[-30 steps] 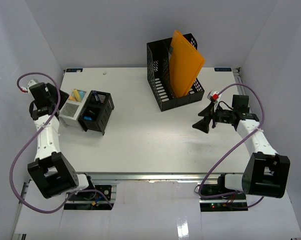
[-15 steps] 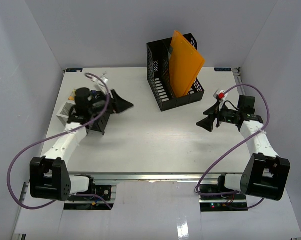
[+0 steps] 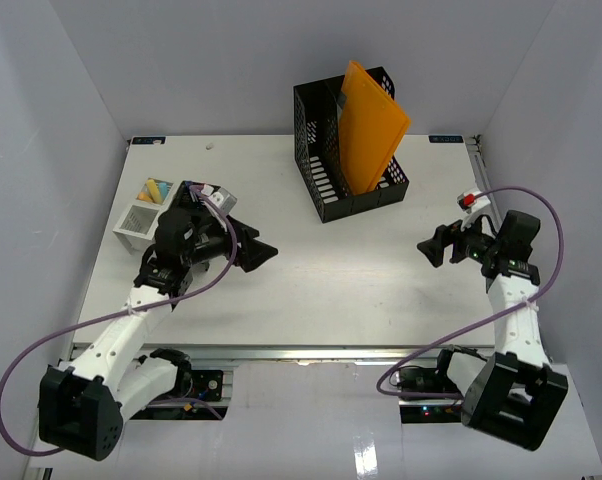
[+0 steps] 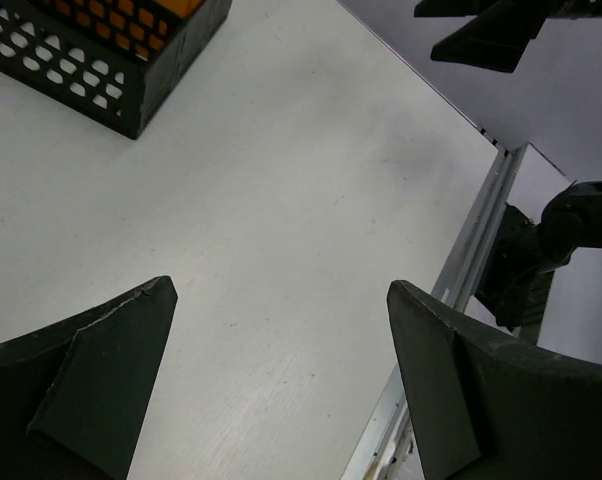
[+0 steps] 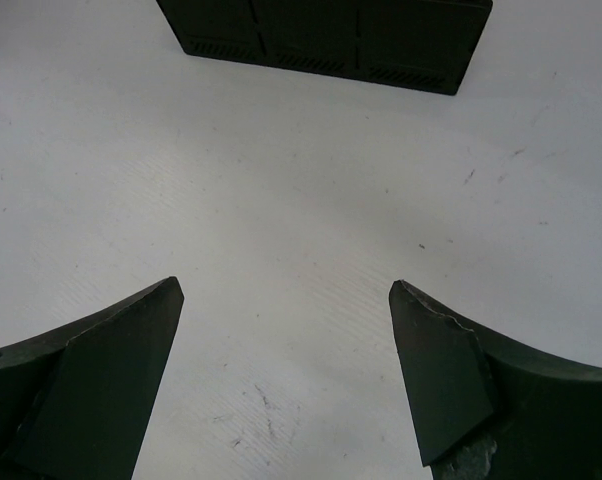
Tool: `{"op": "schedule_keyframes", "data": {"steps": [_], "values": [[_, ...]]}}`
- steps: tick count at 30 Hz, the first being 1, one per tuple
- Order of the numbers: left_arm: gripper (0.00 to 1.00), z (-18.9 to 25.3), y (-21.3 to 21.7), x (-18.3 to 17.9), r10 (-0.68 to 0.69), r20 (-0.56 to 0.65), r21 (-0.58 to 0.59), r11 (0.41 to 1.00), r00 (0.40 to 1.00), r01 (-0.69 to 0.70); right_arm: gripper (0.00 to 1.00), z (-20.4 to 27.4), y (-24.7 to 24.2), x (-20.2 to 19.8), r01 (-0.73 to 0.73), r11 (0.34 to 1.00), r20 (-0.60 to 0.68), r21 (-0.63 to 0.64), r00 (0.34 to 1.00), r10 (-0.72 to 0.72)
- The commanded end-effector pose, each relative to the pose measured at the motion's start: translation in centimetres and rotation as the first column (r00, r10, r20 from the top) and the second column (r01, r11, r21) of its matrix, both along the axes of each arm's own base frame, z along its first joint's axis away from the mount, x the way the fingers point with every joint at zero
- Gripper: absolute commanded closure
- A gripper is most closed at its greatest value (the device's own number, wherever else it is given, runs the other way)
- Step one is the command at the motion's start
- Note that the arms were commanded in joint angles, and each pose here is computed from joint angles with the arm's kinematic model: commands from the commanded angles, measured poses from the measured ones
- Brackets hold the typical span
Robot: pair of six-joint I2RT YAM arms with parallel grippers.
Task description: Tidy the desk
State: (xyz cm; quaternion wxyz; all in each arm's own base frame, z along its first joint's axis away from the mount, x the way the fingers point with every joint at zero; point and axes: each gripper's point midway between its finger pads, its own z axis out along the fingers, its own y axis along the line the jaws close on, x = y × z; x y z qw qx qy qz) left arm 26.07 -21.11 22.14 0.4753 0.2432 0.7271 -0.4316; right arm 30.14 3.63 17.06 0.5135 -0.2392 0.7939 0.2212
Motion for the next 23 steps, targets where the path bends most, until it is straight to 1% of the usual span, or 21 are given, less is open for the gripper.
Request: {"op": "schedule_keyframes", "data": {"steps": [1, 4, 7, 9, 12, 17, 23], "values": [[0.02, 1.4, 1.4, -0.2, 0.052, 0.117, 0.066, 0.996, 0.992, -0.06, 0.1, 0.5, -2.2, -0.4, 0.196, 0.98, 0.069, -0.043, 0.979, -0.193], [0.02, 1.6, 2.5, -1.2, 0.084, 0.147, 0.094, 0.991, 0.986, -0.098, 0.1, 0.9, -3.1, -0.9, 0.299, 0.954, 0.123, -0.008, 0.947, -0.296], [0.02, 2.1, 3.4, -2.2, 0.123, 0.211, 0.085, 0.986, 0.97, -0.143, 0.1, 2.2, -4.2, -1.1, 0.372, 0.928, 0.184, 0.033, 0.91, -0.372], [0.02, 3.2, 4.1, -2.6, 0.16, 0.267, 0.068, 0.98, 0.95, -0.185, 0.1, 2.7, -4.4, -1.1, 0.387, 0.92, 0.207, 0.055, 0.897, -0.39], [0.02, 3.7, 5.0, -2.5, 0.21, 0.297, 0.064, 0.969, 0.932, -0.239, 0.1, 2.6, -4.6, -1.2, 0.393, 0.917, 0.193, 0.071, 0.896, -0.399], [0.02, 3.7, 5.0, -2.4, 0.215, 0.284, 0.064, 0.968, 0.935, -0.242, 0.1, 2.6, -5.7, -1.1, 0.425, 0.9, 0.154, 0.094, 0.887, -0.435], [0.02, 3.7, 5.1, -2.3, 0.226, 0.28, 0.066, 0.965, 0.933, -0.254, 0.1, 3.4, -7.1, -1.2, 0.473, 0.878, 0.181, 0.078, 0.859, -0.479]]}}
